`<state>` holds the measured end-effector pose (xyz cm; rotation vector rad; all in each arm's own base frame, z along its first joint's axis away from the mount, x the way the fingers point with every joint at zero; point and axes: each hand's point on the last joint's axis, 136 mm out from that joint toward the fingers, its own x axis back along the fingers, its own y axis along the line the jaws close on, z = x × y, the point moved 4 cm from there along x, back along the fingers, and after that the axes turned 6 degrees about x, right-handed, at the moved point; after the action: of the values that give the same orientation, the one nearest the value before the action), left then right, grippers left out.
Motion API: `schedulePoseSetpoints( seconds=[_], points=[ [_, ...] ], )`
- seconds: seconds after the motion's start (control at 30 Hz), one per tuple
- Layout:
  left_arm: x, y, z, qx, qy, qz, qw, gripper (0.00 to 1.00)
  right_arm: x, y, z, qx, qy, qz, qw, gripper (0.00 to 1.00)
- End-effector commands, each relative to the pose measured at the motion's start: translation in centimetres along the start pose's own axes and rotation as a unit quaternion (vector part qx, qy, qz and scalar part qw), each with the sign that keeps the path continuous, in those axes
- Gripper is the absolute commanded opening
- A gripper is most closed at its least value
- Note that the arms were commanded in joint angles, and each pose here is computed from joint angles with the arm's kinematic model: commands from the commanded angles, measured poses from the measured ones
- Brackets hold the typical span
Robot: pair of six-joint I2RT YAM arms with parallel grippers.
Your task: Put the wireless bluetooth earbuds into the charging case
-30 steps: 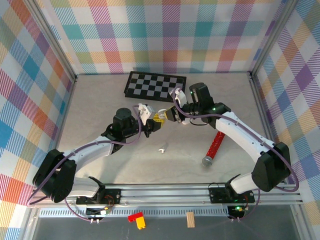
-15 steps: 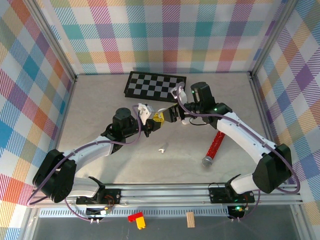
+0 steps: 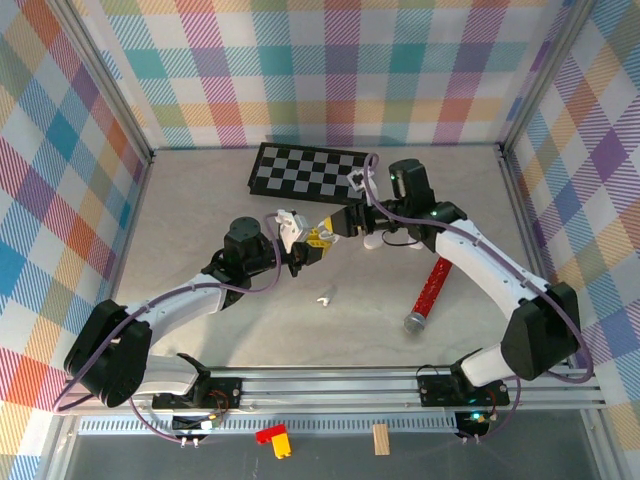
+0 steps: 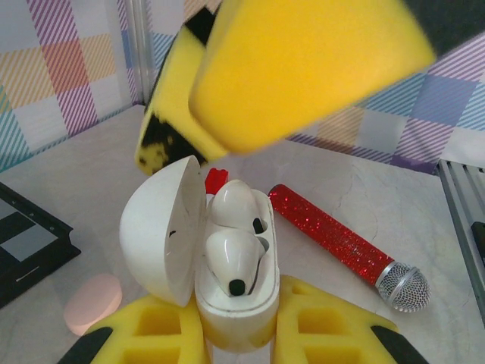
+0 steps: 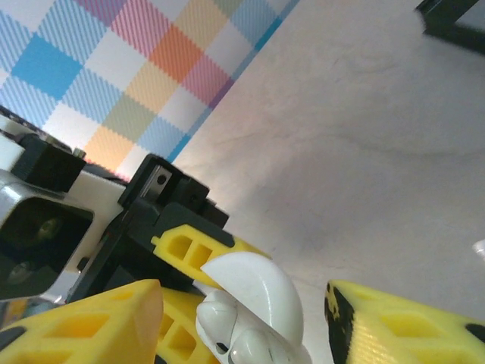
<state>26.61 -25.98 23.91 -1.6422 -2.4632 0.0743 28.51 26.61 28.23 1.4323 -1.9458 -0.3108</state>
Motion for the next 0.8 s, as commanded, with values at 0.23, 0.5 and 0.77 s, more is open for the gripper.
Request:
schedulePoseSetpoints(
  seconds=[0.23,0.5,0.77],
  points=[
    [0.3,-0.4,-1.0,-0.008,-0.021,0.008,1.000,0.00,0.6,2.6,-0.7,0.044,-0.009,-0.079,0.996,0.43],
    [-0.1,-0.4,-0.6,0.006,-0.003,0.014,1.000,0.00,1.2,3.1,-0.3,0.084,-0.025,-0.079,0.993,0.46],
    [-0.2,-0.5,-0.9,0.015,-0.005,0.024,1.000,0.00,1.8,2.8,0.0,0.131,-0.050,-0.050,0.989,0.56]
  ],
)
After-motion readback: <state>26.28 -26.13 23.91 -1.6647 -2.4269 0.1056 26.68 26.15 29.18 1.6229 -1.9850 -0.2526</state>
